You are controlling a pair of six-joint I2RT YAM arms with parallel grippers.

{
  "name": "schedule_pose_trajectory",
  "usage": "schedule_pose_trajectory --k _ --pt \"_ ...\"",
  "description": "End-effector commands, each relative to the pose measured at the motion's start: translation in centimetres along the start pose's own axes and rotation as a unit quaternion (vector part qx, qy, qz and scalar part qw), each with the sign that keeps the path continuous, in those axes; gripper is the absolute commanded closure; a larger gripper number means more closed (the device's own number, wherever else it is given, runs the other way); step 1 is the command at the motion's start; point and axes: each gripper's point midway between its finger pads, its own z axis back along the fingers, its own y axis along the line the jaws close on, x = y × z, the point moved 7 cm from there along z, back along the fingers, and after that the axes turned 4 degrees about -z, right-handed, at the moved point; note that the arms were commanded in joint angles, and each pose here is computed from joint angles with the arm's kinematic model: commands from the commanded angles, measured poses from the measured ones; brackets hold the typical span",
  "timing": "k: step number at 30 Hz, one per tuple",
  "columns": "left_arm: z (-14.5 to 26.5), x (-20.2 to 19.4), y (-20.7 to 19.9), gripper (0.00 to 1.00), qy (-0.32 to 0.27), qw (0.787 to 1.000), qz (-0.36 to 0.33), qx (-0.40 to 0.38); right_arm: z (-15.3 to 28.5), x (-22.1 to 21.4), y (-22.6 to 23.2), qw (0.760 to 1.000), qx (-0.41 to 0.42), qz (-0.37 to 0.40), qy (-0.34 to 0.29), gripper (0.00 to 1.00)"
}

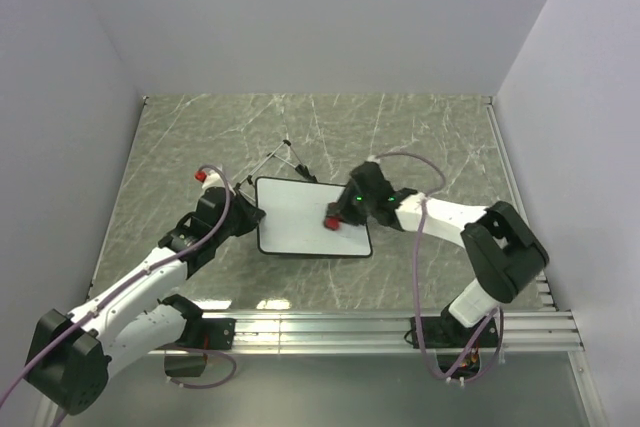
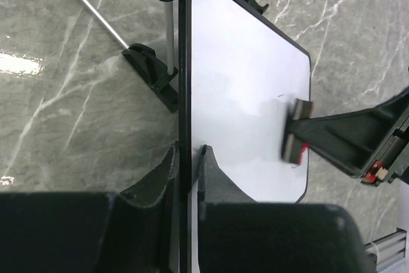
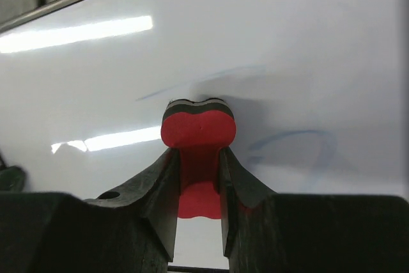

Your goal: Erase the whiteboard

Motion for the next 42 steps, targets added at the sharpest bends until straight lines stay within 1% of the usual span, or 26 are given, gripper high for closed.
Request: schedule_pose_trajectory --k 1,2,4,7,9,10,12,13,14,17,18,21,22,24,25,27,28,30,31,33,36,42 --pt "0.4 1.8 -1.6 1.00 -0.019 0.999 -0.040 -0.021 -0.2 -1.9 -7.8 0.995 -0.076 -0.044 0.046 1.00" --pt "0.4 2.0 -1.8 1.00 -0.020 0.999 -0.042 -0.023 -0.1 -2.6 -9.2 0.993 -0.083 -0.054 0.056 1.00" --pt "0.3 2.1 -1.8 1.00 -0.019 0.999 -0.045 -0.022 -0.1 -2.4 -9.3 0.993 -0.077 -0.062 0.060 1.00" --pt "0.3 2.1 -1.9 1.00 -0.019 0.999 -0.046 -0.023 -0.6 -1.5 -7.4 0.994 -0.060 -0.066 0.066 1.00" --pt "0.2 2.0 -1.9 0.99 -0.016 0.999 -0.046 -0.024 -1.3 0.1 -4.8 0.995 -0.041 -0.064 0.063 1.00" --pt "0.2 2.0 -1.9 1.00 -0.014 0.999 -0.044 -0.025 -1.3 1.3 -2.2 0.997 -0.020 -0.053 0.058 1.00" --pt "0.1 1.9 -1.9 1.00 -0.015 0.999 -0.043 -0.025 -2.2 1.8 0.0 0.997 -0.015 -0.040 0.065 1.00" --pt "0.0 1.9 -2.0 1.00 -0.013 0.999 -0.042 -0.028 -1.9 2.7 2.8 0.998 -0.001 -0.020 0.061 1.00" --pt "-0.1 1.8 -2.0 1.00 -0.012 0.999 -0.041 -0.027 -2.8 2.6 3.3 0.998 -0.009 -0.013 0.068 1.00" --pt "-0.2 1.9 -2.0 1.00 -0.012 0.999 -0.043 -0.026 -3.1 2.6 5.7 0.997 -0.003 -0.007 0.076 1.00" --pt "-0.2 1.9 -2.1 1.00 -0.011 0.999 -0.043 -0.026 -3.2 2.4 5.8 0.997 -0.002 -0.010 0.078 1.00" --pt "-0.1 2.3 -2.3 1.00 -0.014 0.999 -0.045 -0.026 -3.1 1.7 4.9 0.996 -0.006 -0.020 0.082 1.00" --pt "-0.1 2.3 -2.4 1.00 -0.014 0.998 -0.047 -0.026 -3.3 0.9 3.3 0.996 -0.021 -0.024 0.087 1.00" --pt "-0.2 2.5 -2.5 1.00 -0.014 0.998 -0.049 -0.025 -2.9 0.8 1.6 0.995 -0.033 -0.031 0.084 1.00" --pt "-0.2 2.7 -2.6 1.00 -0.017 0.998 -0.049 -0.025 -2.8 0.1 -0.3 0.994 -0.046 -0.034 0.088 1.00" --pt "-0.2 2.9 -2.7 1.00 -0.020 0.998 -0.048 -0.024 -2.6 0.2 -2.6 0.994 -0.056 -0.044 0.081 1.00" --pt "-0.1 3.0 -2.8 1.00 -0.021 0.998 -0.049 -0.026 -2.3 -0.6 -5.0 0.992 -0.075 -0.054 0.089 1.00" --pt "-0.1 3.2 -3.0 1.00 -0.022 0.998 -0.050 -0.028 -2.1 -0.9 -7.3 0.990 -0.082 -0.073 0.092 1.00" --pt "-0.1 3.2 -3.0 1.00 -0.021 0.998 -0.052 -0.027 -1.9 -0.9 -9.4 0.987 -0.084 -0.096 0.094 1.00" --pt "-0.1 3.3 -3.1 1.00 -0.021 0.998 -0.054 -0.028 -1.8 -0.8 -10.9 0.986 -0.089 -0.109 0.094 1.00" --pt "0.0 3.5 -3.0 1.00 -0.024 0.998 -0.056 -0.024 -1.4 -0.7 -11.6 0.985 -0.105 -0.096 0.093 1.00" --pt "0.0 3.7 -3.1 1.00 -0.026 0.998 -0.056 -0.022 1.5 -0.9 -10.6 0.987 -0.102 -0.084 0.089 1.00"
